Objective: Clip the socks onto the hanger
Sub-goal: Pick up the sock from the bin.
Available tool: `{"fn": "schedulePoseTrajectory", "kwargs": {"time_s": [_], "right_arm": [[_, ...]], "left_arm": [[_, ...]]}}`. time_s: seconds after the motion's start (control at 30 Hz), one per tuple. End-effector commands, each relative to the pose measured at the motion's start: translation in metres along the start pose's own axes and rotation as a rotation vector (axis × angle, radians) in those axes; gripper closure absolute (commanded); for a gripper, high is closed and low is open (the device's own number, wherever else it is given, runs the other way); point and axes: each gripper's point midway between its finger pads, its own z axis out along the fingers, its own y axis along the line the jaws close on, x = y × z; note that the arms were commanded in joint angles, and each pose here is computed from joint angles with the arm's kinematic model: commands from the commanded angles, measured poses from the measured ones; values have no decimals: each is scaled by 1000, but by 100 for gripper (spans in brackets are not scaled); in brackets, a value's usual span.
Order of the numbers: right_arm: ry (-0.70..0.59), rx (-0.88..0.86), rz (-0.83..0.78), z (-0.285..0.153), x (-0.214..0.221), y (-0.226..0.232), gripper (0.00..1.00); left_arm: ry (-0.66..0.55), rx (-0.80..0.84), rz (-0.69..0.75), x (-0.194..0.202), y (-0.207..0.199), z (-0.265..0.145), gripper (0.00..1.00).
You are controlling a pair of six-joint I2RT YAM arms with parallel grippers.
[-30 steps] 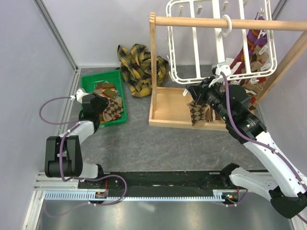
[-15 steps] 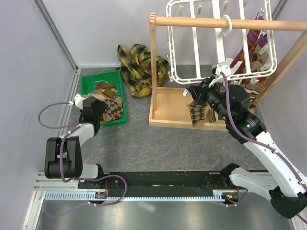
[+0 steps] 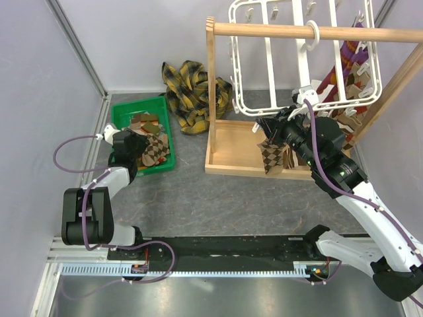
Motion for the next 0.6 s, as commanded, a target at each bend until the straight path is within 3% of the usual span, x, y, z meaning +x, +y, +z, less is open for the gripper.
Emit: {"fn": "schedulePoseTrajectory", "kwargs": {"time_s": [0.0,0.57], "right_arm": [[41,15,-13,0,10,-5,94],[51,8,-5,2,12,-3,95]], "left_arm": [[-52,100,51,-30,-36,-4,44],[43,44,125,-11,-30,8,47]]}}
